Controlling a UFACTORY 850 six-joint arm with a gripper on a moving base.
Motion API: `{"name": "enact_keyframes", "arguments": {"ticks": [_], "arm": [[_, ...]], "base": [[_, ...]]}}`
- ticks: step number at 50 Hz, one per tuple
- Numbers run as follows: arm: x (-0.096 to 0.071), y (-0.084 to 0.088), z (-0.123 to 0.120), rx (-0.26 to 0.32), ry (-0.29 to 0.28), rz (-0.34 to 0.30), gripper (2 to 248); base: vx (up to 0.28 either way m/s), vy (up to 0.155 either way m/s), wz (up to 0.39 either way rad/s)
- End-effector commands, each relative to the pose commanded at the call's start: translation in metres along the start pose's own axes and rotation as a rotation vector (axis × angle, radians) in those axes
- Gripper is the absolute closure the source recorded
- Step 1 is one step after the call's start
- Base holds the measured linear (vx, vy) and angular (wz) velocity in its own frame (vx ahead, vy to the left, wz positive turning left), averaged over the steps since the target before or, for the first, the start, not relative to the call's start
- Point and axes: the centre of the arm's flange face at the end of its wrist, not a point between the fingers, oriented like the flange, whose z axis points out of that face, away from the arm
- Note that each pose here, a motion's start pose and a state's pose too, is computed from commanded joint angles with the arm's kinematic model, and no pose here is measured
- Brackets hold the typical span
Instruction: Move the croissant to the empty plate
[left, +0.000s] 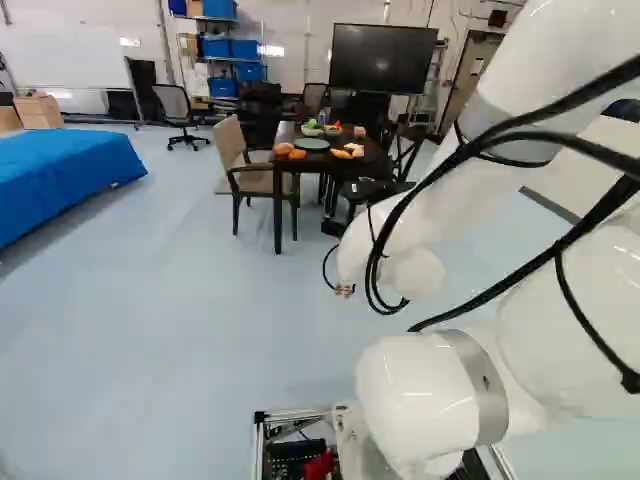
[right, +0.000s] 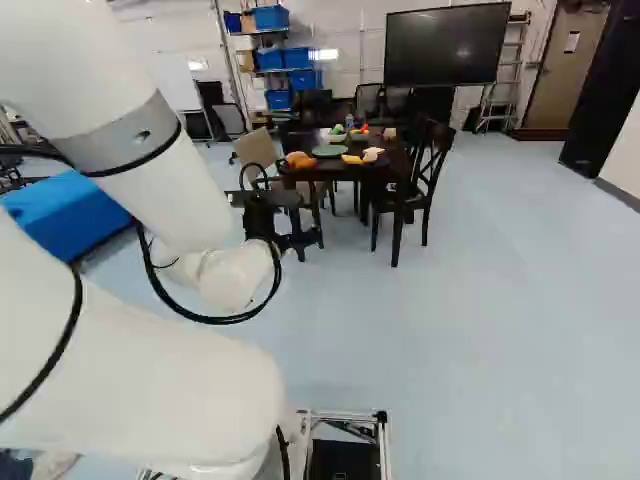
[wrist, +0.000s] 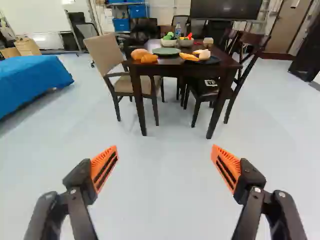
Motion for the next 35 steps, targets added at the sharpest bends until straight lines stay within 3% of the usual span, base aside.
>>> {"name": "enact_keyframes", "arguments": {"ticks": [35], "arm": [[0.0000,0.0000,0.0000,0.000,0.000,0.000,3]], "base": [[0.000,0.000,0.000]]}}
